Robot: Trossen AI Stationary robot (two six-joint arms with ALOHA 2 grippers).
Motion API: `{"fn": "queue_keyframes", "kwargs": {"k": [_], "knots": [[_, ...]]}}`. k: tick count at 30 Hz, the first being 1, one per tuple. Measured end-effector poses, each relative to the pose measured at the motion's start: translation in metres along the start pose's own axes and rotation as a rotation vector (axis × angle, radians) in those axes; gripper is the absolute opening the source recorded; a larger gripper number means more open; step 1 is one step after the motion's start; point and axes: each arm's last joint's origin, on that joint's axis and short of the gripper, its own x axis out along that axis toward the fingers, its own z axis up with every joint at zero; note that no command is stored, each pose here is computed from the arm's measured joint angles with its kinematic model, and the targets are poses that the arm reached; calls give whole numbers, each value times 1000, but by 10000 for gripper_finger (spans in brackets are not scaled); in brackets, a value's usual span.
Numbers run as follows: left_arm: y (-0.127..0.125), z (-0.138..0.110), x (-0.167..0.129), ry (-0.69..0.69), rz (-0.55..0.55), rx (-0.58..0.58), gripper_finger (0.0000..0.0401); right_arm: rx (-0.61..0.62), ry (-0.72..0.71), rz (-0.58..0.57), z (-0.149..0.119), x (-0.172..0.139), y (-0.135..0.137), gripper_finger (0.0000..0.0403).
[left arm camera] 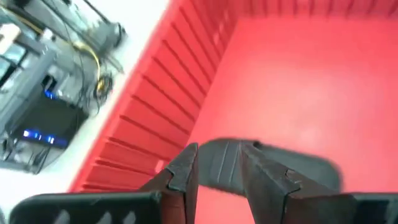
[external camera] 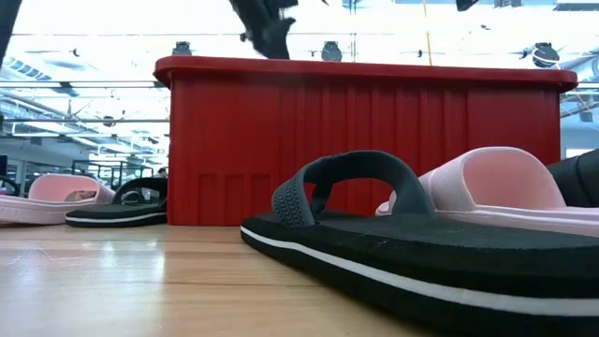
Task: Pick and place slides into bin
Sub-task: Put the right black slide into the red bin
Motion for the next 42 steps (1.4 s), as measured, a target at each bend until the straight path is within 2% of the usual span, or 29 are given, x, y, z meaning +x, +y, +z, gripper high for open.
{"fn": "queue_keyframes", "kwargs": {"k": [3,9,14,18,26,33,38,42], "knots": [[1,3,-34,-64,-15,-19,111,-1,143,-7,9,-7,2,0],[-2,2,-84,-122,31,-37,111,-24,306,125,26,-17,14,0],[-6,-4,-113,-136,36,-51,111,-3,463,260,18,-20,29,0],[-10,-8,-131,-153,16,-54,111,89,520,338,16,-14,43,0],[-11,-12,-147,-172,47,-64,111,215,786,517,4,-2,81,0],[-12,-15,-146,-148,48,-45,111,236,1091,509,-13,1,113,0],[-12,-17,-146,-131,47,-33,111,144,1306,464,-27,-2,130,0],[-12,-17,-146,-132,47,-22,111,26,1348,414,-34,0,141,0]]}}
